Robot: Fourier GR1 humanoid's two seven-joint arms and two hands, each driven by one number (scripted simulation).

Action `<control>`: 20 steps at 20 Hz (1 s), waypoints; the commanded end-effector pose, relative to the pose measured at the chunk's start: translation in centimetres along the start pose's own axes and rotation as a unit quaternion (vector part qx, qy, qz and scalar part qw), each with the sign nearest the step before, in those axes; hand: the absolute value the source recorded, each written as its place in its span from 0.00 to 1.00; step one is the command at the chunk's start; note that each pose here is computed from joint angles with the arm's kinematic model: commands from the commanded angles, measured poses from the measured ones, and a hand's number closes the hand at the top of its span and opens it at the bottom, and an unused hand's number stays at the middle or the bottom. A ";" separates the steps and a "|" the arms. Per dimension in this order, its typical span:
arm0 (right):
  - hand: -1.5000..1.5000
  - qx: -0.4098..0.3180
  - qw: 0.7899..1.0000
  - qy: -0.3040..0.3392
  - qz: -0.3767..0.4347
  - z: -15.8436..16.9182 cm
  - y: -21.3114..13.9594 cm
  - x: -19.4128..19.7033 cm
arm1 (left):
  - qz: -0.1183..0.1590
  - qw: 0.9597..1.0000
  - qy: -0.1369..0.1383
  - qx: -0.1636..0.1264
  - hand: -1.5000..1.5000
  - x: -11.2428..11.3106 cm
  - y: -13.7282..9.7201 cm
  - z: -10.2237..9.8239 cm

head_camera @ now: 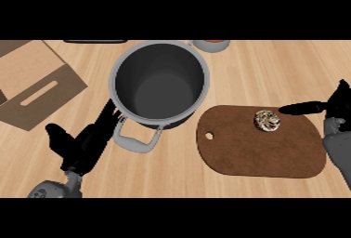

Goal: Pick the cupcake from the cutting board and place it in the pot

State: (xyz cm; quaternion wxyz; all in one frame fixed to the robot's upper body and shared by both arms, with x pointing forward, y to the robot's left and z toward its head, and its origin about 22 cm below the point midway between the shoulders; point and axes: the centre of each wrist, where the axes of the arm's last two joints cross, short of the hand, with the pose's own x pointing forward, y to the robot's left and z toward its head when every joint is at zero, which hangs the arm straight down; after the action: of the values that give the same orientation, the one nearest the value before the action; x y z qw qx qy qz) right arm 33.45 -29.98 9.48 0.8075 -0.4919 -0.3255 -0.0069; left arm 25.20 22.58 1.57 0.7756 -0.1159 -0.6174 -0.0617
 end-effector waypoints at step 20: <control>0.00 0.027 0.984 0.172 0.048 1.4 4.9 5.5 | -0.003 1.000 0.005 -0.008 0.50 0.2 -0.6 1.5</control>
State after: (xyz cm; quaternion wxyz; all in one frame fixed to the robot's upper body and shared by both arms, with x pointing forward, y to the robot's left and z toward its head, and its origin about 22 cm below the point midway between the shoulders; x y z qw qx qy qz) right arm 38.01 -24.43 9.23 0.8406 -0.4636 -0.2800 0.0019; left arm 23.78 22.24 2.32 0.7808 -0.1198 -0.6097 -0.0656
